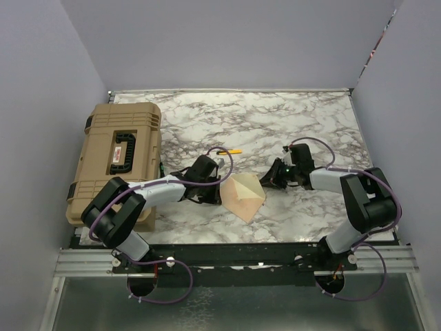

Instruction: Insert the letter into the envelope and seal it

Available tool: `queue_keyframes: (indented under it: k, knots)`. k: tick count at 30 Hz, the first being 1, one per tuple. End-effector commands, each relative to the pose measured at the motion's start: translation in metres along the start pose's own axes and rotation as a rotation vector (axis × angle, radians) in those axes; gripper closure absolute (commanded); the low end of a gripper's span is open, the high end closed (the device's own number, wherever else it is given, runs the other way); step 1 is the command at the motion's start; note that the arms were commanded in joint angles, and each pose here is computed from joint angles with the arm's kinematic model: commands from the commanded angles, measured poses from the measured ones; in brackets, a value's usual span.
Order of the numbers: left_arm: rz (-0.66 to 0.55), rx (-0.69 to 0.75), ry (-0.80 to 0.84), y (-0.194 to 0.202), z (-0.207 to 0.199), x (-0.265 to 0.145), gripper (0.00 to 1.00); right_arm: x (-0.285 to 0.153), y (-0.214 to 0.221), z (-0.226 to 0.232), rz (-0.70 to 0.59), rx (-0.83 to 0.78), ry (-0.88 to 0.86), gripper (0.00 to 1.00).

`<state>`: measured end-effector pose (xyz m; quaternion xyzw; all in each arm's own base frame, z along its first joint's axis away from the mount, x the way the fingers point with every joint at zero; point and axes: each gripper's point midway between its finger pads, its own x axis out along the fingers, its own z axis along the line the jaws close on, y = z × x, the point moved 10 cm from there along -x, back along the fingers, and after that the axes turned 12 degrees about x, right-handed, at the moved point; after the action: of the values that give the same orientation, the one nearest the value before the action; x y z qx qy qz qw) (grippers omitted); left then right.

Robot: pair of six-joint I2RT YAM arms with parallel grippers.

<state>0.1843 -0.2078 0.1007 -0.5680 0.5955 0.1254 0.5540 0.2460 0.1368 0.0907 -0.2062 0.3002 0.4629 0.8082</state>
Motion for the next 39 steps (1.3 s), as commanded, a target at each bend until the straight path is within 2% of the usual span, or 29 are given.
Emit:
queue_keyframes:
  k: [1,4,14,24,31,39]
  knots:
    - [0.051,-0.005,-0.074,0.008,0.007,0.006,1.0,-0.007,0.007,0.014,0.09,-0.068,-0.156,0.89]
    - [0.048,-0.012,-0.065,0.006,0.006,0.006,1.0,-0.009,0.009,0.017,0.119,-0.101,-0.192,0.89]
    - [0.046,-0.015,-0.066,0.004,0.005,0.007,1.0,0.011,0.02,0.022,0.189,-0.186,-0.084,0.88]
    - [0.044,-0.022,-0.068,0.003,0.005,0.008,1.0,0.028,0.038,0.024,0.166,-0.26,0.089,0.88]
    - [0.035,-0.03,-0.039,-0.002,0.001,0.005,1.0,0.034,0.052,0.029,0.127,-0.376,0.196,0.87]
    - [-0.079,-0.087,0.076,-0.042,-0.006,-0.019,1.0,0.035,0.069,0.022,0.039,-0.56,0.342,0.75]
